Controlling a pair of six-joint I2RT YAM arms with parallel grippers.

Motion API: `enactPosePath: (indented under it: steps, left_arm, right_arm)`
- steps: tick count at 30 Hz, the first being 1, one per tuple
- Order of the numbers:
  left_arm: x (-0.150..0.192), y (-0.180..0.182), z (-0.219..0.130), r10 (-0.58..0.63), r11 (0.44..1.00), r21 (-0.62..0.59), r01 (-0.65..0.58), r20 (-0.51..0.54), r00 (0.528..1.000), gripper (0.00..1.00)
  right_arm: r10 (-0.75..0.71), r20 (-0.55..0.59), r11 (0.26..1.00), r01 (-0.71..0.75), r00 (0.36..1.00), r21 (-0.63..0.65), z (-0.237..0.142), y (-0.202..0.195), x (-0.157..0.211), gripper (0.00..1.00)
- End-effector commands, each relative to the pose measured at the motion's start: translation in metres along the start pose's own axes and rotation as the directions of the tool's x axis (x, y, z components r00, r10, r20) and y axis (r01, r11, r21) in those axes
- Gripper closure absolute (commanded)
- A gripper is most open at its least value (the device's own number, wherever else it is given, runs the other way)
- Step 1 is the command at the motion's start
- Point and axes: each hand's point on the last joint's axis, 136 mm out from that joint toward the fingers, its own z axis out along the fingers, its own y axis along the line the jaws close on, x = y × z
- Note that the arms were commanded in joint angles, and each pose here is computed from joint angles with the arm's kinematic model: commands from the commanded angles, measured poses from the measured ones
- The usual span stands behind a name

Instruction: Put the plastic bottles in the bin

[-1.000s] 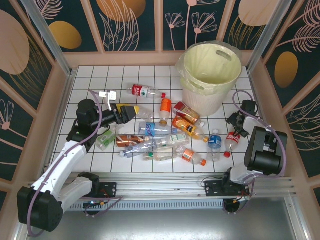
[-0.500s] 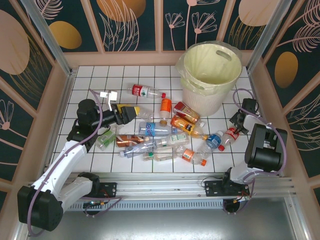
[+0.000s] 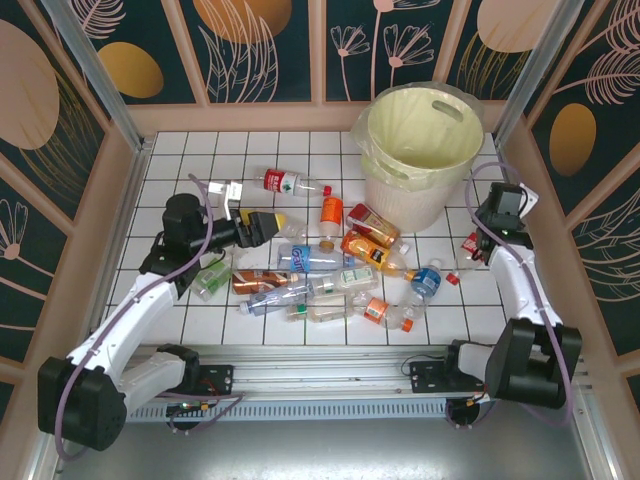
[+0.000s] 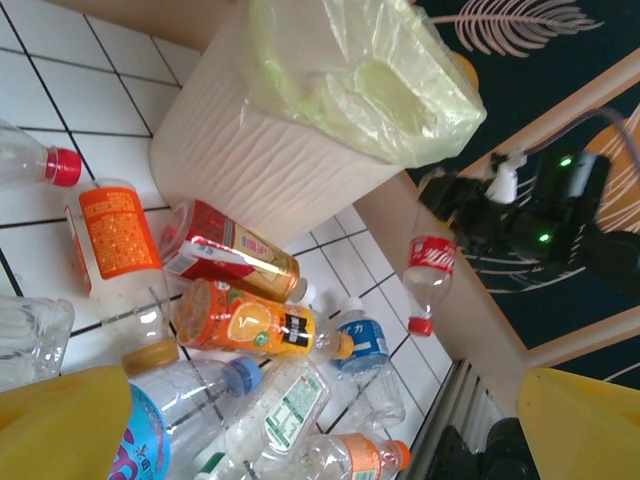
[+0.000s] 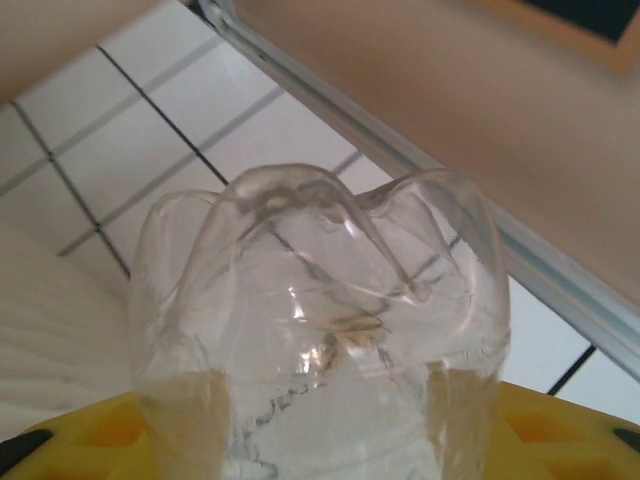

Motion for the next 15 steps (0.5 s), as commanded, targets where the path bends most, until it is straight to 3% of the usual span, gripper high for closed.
enactPosePath:
  steps: [1,10,15]
  left_arm:
    - [-0.004,-0.019,0.005,0.073,0.997,0.032,-0.072,-0.028,0.997,0.01]
    - [-0.003,-0.067,0.024,0.207,0.971,0.136,-0.198,-0.06,0.976,0.01]
    - [-0.01,-0.095,0.028,0.299,0.937,0.205,-0.281,-0.061,0.952,0.01]
  right_arm:
    - [-0.026,0.098,1.0,0.025,0.995,0.008,-0.033,0.006,-0.03,0.46]
    - [-0.06,0.21,0.98,0.098,0.976,-0.175,-0.105,0.051,-0.064,0.48]
    - [-0.063,0.278,0.923,0.162,0.959,-0.349,-0.152,0.087,-0.083,0.48]
